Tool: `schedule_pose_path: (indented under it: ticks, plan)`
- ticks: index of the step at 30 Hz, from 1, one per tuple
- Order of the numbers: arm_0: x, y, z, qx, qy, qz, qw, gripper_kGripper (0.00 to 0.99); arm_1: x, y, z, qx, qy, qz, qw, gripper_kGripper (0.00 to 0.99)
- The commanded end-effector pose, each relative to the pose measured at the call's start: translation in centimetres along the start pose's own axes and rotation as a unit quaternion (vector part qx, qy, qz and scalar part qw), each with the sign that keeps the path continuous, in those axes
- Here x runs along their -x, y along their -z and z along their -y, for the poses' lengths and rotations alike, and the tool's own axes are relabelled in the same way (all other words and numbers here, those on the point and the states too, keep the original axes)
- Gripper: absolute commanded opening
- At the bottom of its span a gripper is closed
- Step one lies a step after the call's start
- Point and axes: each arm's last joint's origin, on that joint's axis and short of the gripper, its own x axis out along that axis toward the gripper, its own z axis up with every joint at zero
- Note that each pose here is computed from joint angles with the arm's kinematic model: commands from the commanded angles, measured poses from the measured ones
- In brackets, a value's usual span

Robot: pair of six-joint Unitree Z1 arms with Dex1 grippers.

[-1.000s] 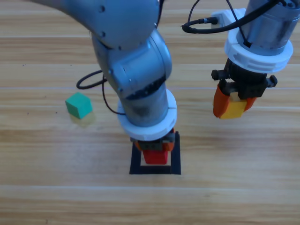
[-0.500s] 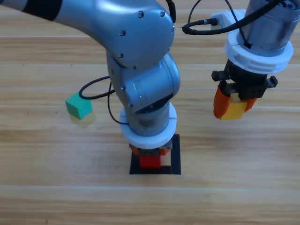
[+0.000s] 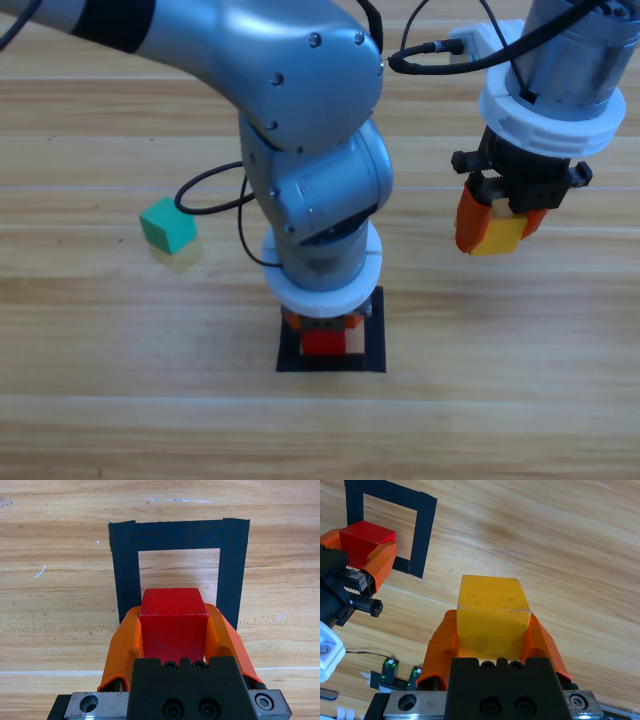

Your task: Stack the blocks in the rectangular block: red at the bottom, yellow in the middle, green on top

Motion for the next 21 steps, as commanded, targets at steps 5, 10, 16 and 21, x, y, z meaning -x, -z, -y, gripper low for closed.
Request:
schedule_pose_path:
  ticks: [5, 10, 16, 21]
  plan:
    - [-2.3, 1.2, 1.7, -0.018, -0.016, -0.004, 1.000, 0.028, 0.3, 0.9, -0.4, 0.017, 0.005, 0.001, 1.000, 0.000]
    - [-2.5, 1.1, 1.9, -0.018, -0.016, -0.003, 1.000, 0.029, 0.3, 0.9, -0.4, 0.019, 0.006, 0.002, 1.000, 0.000]
    - [-2.9, 1.1, 2.1, -0.021, -0.019, -0.004, 1.000, 0.029, 0.3, 0.9, -0.4, 0.021, 0.006, 0.002, 1.000, 0.000]
    - [-3.1, 1.2, 2.0, -0.021, -0.022, -0.006, 1.000, 0.044, 0.2, 0.9, -0.5, 0.022, 0.006, 0.002, 1.000, 0.000]
